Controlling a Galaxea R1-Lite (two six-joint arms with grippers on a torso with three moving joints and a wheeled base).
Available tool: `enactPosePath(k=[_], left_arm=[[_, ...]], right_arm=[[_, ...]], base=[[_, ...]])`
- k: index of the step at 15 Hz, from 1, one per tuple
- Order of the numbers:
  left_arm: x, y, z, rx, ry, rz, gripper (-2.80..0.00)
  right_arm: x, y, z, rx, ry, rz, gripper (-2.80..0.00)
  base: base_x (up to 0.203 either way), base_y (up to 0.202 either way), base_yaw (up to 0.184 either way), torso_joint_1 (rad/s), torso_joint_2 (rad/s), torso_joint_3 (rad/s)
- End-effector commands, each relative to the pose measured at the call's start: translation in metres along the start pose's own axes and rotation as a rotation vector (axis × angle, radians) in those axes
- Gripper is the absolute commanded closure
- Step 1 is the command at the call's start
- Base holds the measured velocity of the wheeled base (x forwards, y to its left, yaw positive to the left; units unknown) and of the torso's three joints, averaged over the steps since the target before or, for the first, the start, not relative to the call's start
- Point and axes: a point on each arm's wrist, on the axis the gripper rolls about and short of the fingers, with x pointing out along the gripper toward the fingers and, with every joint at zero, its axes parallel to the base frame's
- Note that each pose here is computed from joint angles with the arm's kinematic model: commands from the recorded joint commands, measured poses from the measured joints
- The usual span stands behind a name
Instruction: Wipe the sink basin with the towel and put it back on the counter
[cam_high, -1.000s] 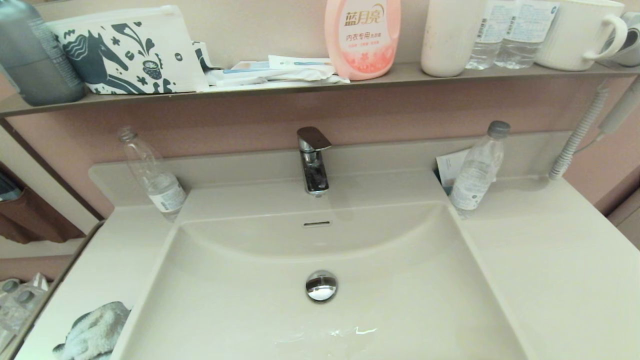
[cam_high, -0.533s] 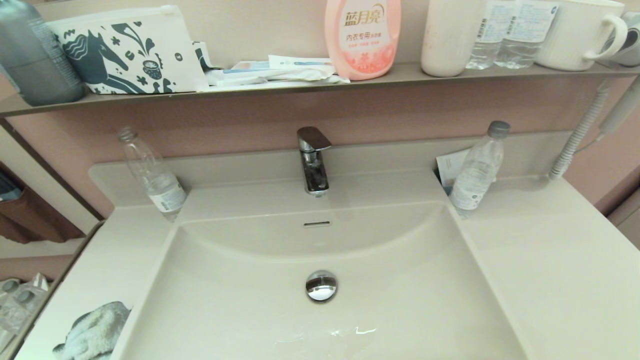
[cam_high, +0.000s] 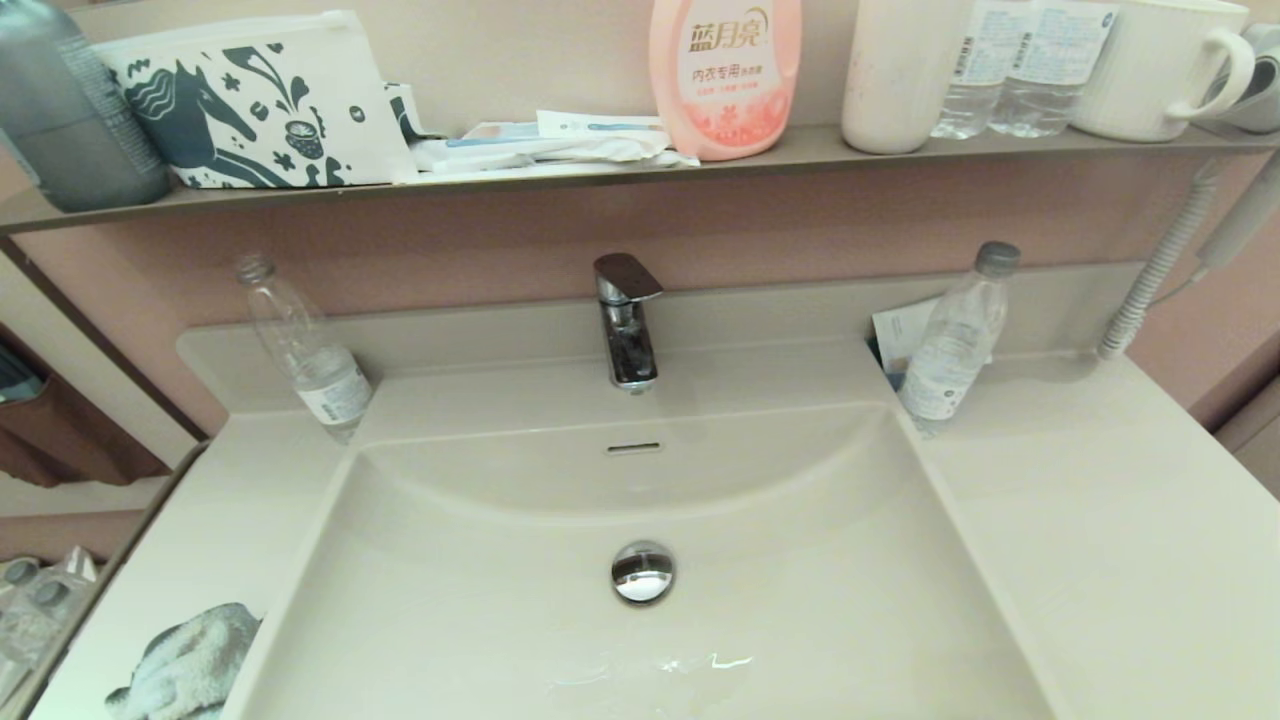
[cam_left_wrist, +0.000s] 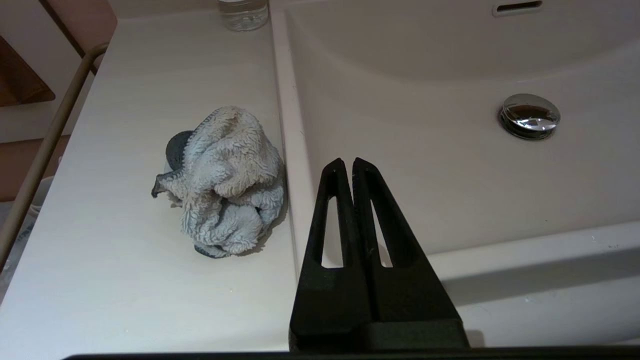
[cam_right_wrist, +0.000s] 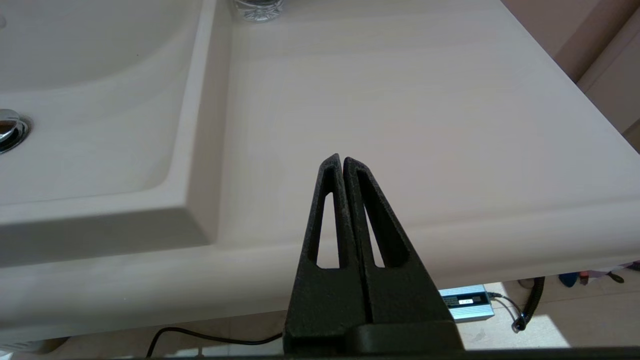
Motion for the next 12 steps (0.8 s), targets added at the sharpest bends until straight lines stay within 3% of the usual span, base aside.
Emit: enactPosePath(k=[1, 12], left_arm=[[0.0001, 0.0, 0.0, 0.0, 0.001, -0.001, 0.0], [0.0001, 0.0, 0.0, -0.006, 0.002, 0.001, 0.0]], right_arm=[[0.0001, 0.0, 0.0001, 0.0, 0.001, 0.0, 0.0], [0.0001, 0.0, 0.0001, 0.004, 0.001, 0.0, 0.0]], base=[[0.0, 0.0, 0.0, 0.0, 0.0, 0.0], [0.0, 0.0, 0.0, 0.0, 0.0, 0.0]])
